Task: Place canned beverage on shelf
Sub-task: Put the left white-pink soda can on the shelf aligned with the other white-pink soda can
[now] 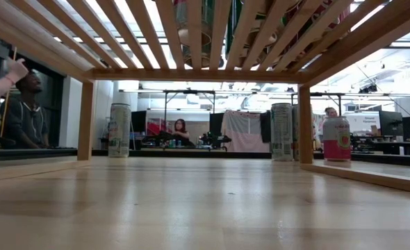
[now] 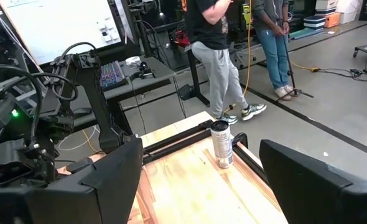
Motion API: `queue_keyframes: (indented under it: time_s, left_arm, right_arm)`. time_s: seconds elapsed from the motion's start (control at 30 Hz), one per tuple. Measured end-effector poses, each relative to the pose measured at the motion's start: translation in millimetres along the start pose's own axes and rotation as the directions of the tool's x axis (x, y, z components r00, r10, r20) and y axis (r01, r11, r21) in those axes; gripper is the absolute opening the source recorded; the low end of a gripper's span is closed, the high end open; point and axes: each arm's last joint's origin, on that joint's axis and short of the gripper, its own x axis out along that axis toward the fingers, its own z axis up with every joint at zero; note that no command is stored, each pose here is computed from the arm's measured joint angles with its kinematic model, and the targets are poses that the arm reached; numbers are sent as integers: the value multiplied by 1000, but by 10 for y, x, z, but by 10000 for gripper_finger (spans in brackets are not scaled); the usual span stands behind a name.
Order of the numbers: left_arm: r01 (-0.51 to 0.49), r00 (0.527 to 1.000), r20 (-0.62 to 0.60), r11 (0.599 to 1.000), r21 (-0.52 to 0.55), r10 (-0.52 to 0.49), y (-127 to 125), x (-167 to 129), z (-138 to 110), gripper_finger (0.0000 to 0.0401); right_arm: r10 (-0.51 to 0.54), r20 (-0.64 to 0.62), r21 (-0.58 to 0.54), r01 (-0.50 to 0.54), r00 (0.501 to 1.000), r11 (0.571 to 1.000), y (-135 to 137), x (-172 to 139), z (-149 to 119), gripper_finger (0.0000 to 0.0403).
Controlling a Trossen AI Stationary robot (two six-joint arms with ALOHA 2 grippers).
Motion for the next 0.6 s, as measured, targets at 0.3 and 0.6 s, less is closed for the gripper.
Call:
queue_keyframes:
  time_s: [0.3,0.6]
  left_arm:
    - [-10,1000,5,1000,-2,10,5,2,3,278]
    - [-11,1000,6,1000,-2,11,6,2,5,279]
  right_arm:
    - [4,-1,0,-4,1000,1000,0,0,0,307]
    - [4,-1,0,-4,1000,1000,1,0,0,307]
